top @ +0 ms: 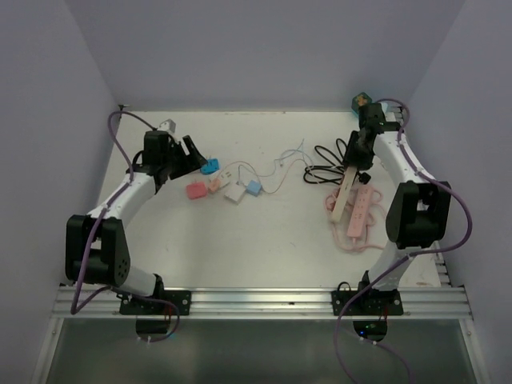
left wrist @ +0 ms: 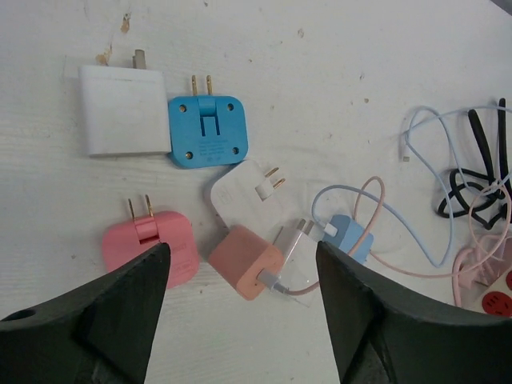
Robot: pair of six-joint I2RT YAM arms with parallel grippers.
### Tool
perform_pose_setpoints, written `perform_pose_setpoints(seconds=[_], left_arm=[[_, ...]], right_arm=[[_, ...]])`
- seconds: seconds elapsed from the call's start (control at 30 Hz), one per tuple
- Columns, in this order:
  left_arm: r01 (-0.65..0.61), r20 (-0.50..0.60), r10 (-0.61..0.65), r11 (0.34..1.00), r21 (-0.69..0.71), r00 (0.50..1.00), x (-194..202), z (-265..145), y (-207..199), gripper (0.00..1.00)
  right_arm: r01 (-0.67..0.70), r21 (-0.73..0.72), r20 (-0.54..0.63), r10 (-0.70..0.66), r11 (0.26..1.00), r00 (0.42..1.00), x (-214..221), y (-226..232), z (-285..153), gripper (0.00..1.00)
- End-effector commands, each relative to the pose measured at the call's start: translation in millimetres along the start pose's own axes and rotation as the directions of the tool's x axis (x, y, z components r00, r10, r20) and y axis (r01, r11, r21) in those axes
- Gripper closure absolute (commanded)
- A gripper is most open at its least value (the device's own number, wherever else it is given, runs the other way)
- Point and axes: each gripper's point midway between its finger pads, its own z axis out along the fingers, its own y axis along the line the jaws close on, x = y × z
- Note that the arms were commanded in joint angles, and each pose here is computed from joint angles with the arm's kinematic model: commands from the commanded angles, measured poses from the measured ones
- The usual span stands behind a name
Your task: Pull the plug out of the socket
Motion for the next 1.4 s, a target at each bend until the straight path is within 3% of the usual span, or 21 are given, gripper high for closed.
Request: perform_pose_setpoints(seconds=[0.0,0.07,0.27,0.4,0.6,0.97,1.0,1.07,1.1,1.23,1.37], left_arm=[[-0.062,0.050,0.063,0.998,-0.026,0.997,-13,-22,3,0.21],[-0.086,0.055,0.089,0.995,-0.050,0.995,-13,-30,7,0.20],[-0.159,0.124,0.177,0.977,-0.140,0.976,-19,-59,22,0.14],[-0.193,0.163,0.227,0.960,-0.202,0.960,-19,-74,34,0.13],[-0.220,0.179,0.269,0.943,-0.250,0.946,-13,-73,50,0.13],[-0.233,0.139,0.280,0.931,-0.281,0.950,-7,-58,62,0.13],[-0.235,0.135,0.283,0.928,-0.290,0.950,-6,-57,64,0.13],[-0.237,0.131,0.287,0.923,-0.302,0.949,-6,-56,67,0.13],[-0.236,0.131,0.287,0.922,-0.308,0.949,-6,-56,68,0.13],[-0.244,0.117,0.294,0.915,-0.322,0.949,-4,-54,72,0.13],[-0.246,0.110,0.295,0.912,-0.328,0.949,-4,-52,75,0.13]], right_arm=[[-0.034,-0.055,0.086,0.039,0.998,0.996,-33,16,-10,0.56],[-0.036,-0.077,0.131,0.046,0.996,0.990,-45,20,-19,0.45],[-0.022,-0.203,0.290,0.081,0.979,0.954,-73,39,-59,0.26],[0.042,-0.280,0.423,0.084,0.959,0.902,-89,58,-97,0.22],[0.094,-0.319,0.515,0.089,0.943,0.853,-114,91,-106,0.20],[0.148,-0.242,0.603,0.029,0.959,0.797,-162,157,-20,0.18],[0.144,-0.212,0.587,0.009,0.967,0.810,-162,156,6,0.16],[0.120,-0.188,0.597,0.017,0.975,0.802,-183,149,10,0.14],[0.106,-0.167,0.562,0.007,0.980,0.827,-182,145,38,0.15],[0.056,-0.127,0.558,0.024,0.990,0.829,-210,113,63,0.17],[-0.002,-0.077,0.621,0.049,0.997,0.782,-239,74,70,0.16]])
